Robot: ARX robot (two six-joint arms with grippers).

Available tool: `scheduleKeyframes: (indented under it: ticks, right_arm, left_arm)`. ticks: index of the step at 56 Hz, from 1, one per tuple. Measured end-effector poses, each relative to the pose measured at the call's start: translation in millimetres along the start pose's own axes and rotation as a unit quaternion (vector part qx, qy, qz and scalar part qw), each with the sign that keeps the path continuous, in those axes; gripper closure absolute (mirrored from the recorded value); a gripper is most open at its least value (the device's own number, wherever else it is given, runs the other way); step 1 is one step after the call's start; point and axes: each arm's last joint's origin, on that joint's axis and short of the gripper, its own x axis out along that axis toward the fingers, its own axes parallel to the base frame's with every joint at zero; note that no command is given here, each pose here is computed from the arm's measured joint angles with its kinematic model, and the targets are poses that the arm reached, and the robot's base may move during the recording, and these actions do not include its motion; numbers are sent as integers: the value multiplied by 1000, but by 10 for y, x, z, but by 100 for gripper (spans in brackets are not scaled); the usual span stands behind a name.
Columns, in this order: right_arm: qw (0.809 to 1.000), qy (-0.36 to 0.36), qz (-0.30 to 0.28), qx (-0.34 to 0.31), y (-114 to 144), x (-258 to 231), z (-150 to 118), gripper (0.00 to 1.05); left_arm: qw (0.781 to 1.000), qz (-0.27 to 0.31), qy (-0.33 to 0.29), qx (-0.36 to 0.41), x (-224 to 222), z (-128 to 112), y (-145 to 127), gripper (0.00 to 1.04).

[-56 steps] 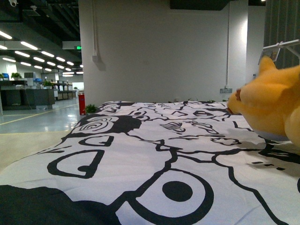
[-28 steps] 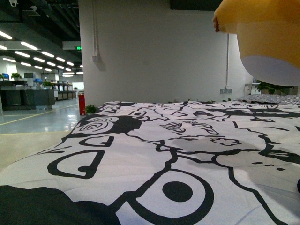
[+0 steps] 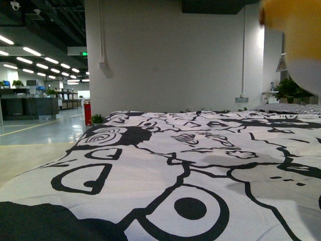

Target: Put away toys

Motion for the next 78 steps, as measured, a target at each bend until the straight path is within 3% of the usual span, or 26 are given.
scheduleKeyframes:
  ticks: [9,19,29,53,78]
  right_arm:
    - [991,3,-105,-81,-48,-64,-458,97]
    - [992,18,-79,-101,-61,-117,-893,97]
    - [991,17,-83,-107,-112,-181,-1153,97]
    - [991,7,-81,-111,-179,-290,-1519,98]
    - [990,3,-81,-111,-196,-429,-1687,98]
  left_arm:
    - [1000,0,0,0,0,0,0,6]
    - [1000,-1,0,0,0,0,0,6]
    - [1000,-1,0,0,0,0,-1,6]
    - [1000,-1,0,0,0,0,-1,6]
    - [1000,-1,0,0,0,0,-1,6]
